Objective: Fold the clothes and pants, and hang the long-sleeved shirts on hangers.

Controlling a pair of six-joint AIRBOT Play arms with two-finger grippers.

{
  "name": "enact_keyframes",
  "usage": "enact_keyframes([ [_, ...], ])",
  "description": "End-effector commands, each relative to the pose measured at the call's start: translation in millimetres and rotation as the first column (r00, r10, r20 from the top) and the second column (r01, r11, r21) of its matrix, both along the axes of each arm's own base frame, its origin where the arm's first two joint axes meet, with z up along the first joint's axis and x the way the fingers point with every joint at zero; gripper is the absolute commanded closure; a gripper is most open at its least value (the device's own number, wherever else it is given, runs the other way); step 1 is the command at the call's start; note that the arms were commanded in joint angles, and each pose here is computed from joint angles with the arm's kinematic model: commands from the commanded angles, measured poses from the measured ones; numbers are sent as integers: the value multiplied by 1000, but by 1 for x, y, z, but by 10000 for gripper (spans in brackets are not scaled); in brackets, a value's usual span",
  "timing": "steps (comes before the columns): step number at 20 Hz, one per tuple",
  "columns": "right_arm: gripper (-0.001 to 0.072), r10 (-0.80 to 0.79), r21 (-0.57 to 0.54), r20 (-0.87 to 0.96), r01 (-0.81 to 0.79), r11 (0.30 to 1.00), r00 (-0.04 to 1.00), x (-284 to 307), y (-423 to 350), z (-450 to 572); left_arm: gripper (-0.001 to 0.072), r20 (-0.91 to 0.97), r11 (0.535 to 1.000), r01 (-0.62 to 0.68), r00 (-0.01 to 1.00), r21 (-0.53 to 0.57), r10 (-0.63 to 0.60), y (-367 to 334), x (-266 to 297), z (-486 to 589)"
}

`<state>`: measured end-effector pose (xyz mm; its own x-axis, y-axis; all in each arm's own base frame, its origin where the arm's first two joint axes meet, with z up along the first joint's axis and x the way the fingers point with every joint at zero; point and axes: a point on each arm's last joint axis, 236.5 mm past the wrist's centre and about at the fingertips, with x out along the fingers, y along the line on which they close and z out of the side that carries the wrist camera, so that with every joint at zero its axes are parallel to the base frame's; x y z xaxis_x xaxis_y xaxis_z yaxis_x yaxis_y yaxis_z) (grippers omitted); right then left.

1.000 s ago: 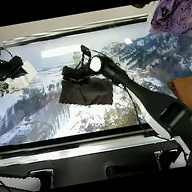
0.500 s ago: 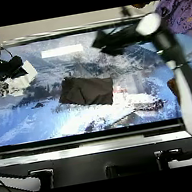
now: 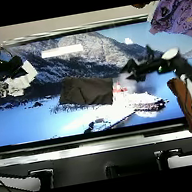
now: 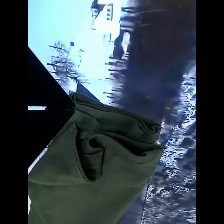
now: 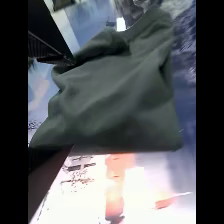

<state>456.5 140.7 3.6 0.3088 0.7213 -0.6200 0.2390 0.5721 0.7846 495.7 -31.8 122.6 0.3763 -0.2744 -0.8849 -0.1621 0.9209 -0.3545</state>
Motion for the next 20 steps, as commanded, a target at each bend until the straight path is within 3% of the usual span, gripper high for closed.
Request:
enact_keyframes([
  [1,180,-25,131,-64,33,991,998,-16,20,-52,688,0,1000,-1,1000,0,1,0,0,0],
  [7,201,-4,72,-97,11,997,995,-19,61,-95,688,15,1000,-5,1000,0,5,1,4,1],
  [9,250,-18,70,-110,26,997,994,-18,66,-102,687,15,1000,-5,1000,1,5,1,4,1],
  [13,390,-36,80,-118,46,996,992,-16,73,-104,687,10,1000,-9,1000,11,9,3,4,-2],
  [15,543,-30,85,-114,40,996,993,-16,76,-102,688,-5,1000,-10,1000,12,10,4,2,-8],
  [16,670,-17,91,-108,27,995,994,-17,77,-100,687,-13,1000,-10,1000,11,10,4,1,-10],
  [20,687,-9,117,-3,9,993,1000,11,71,-51,687,-18,1000,-10,1000,11,10,4,0,-12],
])
